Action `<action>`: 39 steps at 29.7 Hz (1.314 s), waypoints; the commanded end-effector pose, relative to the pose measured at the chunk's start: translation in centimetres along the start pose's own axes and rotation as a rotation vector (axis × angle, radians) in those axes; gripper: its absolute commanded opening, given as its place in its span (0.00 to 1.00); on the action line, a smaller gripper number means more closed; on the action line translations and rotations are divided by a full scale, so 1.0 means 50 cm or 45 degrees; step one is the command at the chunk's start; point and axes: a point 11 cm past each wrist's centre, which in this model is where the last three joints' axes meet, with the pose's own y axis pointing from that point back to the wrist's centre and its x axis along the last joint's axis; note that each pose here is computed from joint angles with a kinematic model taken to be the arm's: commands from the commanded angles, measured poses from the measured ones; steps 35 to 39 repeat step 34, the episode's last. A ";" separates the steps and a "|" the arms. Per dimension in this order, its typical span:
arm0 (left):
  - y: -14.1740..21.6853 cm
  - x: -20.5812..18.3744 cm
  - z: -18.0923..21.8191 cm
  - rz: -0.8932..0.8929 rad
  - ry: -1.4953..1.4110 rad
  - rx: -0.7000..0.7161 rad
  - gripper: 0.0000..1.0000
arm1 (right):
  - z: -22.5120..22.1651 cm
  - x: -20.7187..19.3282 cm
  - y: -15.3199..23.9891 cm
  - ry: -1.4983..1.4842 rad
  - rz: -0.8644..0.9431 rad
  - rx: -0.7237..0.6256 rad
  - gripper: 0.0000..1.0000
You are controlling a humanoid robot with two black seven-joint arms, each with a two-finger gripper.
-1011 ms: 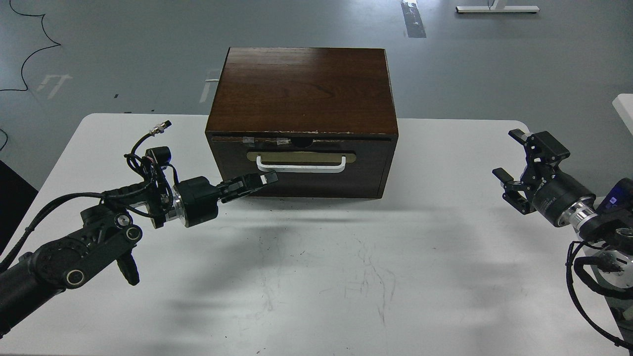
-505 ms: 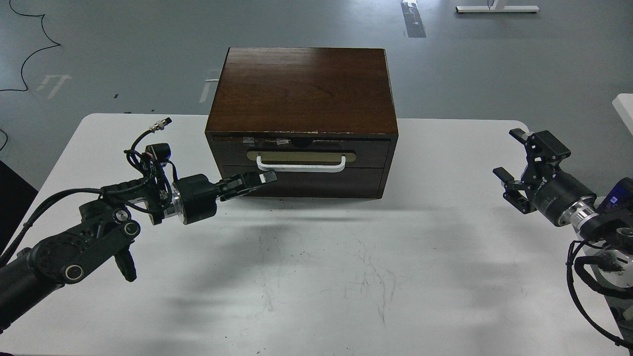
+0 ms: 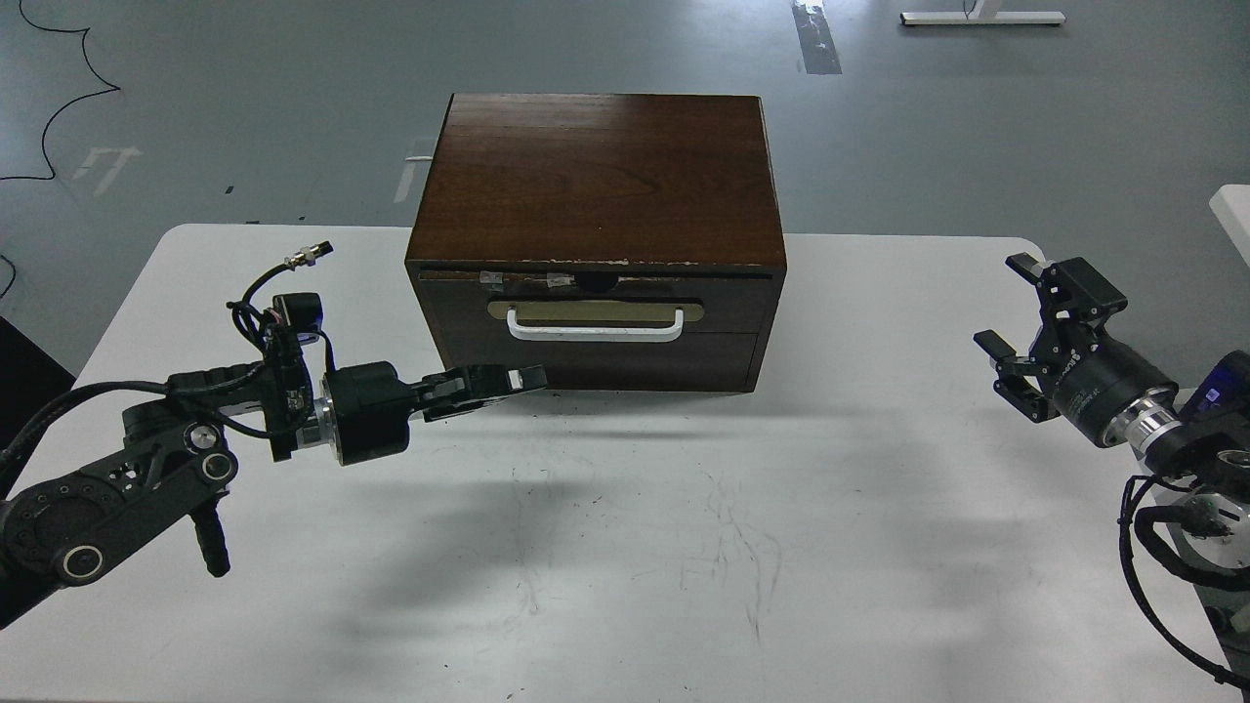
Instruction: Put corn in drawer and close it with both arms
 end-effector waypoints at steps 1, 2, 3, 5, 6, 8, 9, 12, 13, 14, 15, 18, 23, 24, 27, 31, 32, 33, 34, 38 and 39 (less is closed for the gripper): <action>0.030 0.019 0.002 0.086 0.120 -0.035 1.00 | -0.001 -0.001 -0.001 -0.002 -0.001 0.003 1.00; 0.036 0.022 0.001 0.104 0.146 -0.041 1.00 | -0.001 -0.001 -0.001 -0.002 -0.001 0.003 1.00; 0.047 0.028 0.001 0.140 0.201 -0.058 1.00 | -0.001 -0.002 -0.002 -0.003 -0.001 0.005 1.00; 0.071 0.040 -0.002 0.213 0.312 -0.087 1.00 | -0.005 -0.001 -0.004 -0.007 0.002 0.016 1.00; 0.087 0.048 -0.005 0.270 0.396 -0.115 1.00 | -0.007 -0.001 -0.006 -0.011 0.004 0.022 1.00; 0.104 0.058 -0.005 0.343 0.486 -0.158 1.00 | -0.010 -0.003 -0.008 -0.013 0.003 0.029 1.00; 0.112 0.064 -0.006 0.382 0.529 -0.183 1.00 | -0.010 -0.003 -0.009 -0.017 0.003 0.032 1.00; 0.169 0.096 -0.015 0.635 0.686 -0.295 1.00 | -0.011 -0.011 -0.015 -0.029 -0.001 0.044 1.00; 0.187 0.100 -0.019 0.692 0.724 -0.326 1.00 | -0.015 -0.014 -0.020 -0.039 -0.003 0.058 1.00; 0.187 0.100 -0.019 0.692 0.725 -0.327 1.00 | -0.015 -0.014 -0.020 -0.039 -0.003 0.058 1.00; 0.199 0.100 -0.024 0.731 0.755 -0.348 1.00 | -0.020 -0.018 -0.025 -0.048 0.001 0.075 1.00; 0.206 0.087 -0.036 0.779 0.821 -0.388 1.00 | -0.030 -0.028 -0.042 -0.092 0.010 0.122 1.00; 0.234 0.066 -0.060 0.897 0.943 -0.471 1.00 | -0.035 -0.058 -0.065 -0.163 -0.005 0.169 1.00; 0.235 0.061 -0.064 0.898 0.961 -0.469 1.00 | -0.034 -0.063 -0.068 -0.172 -0.010 0.173 1.00; 0.237 0.046 -0.086 0.924 1.008 -0.440 1.00 | -0.034 -0.081 -0.081 -0.203 -0.025 0.192 1.00; 0.222 0.034 -0.093 0.916 1.041 -0.441 1.00 | -0.031 -0.074 -0.082 -0.204 -0.006 0.191 1.00; 0.220 0.032 -0.094 0.911 1.046 -0.435 1.00 | -0.032 -0.071 -0.082 -0.202 -0.001 0.194 1.00; 0.217 0.030 -0.096 0.905 1.052 -0.424 1.00 | -0.032 -0.070 -0.082 -0.205 0.002 0.196 1.00; 0.215 0.028 -0.098 0.899 1.057 -0.415 1.00 | -0.033 -0.069 -0.082 -0.203 0.003 0.197 1.00; 0.215 0.028 -0.098 0.899 1.057 -0.415 1.00 | -0.033 -0.069 -0.082 -0.203 0.003 0.197 1.00; 0.215 0.028 -0.098 0.899 1.057 -0.415 1.00 | -0.033 -0.069 -0.082 -0.203 0.003 0.197 1.00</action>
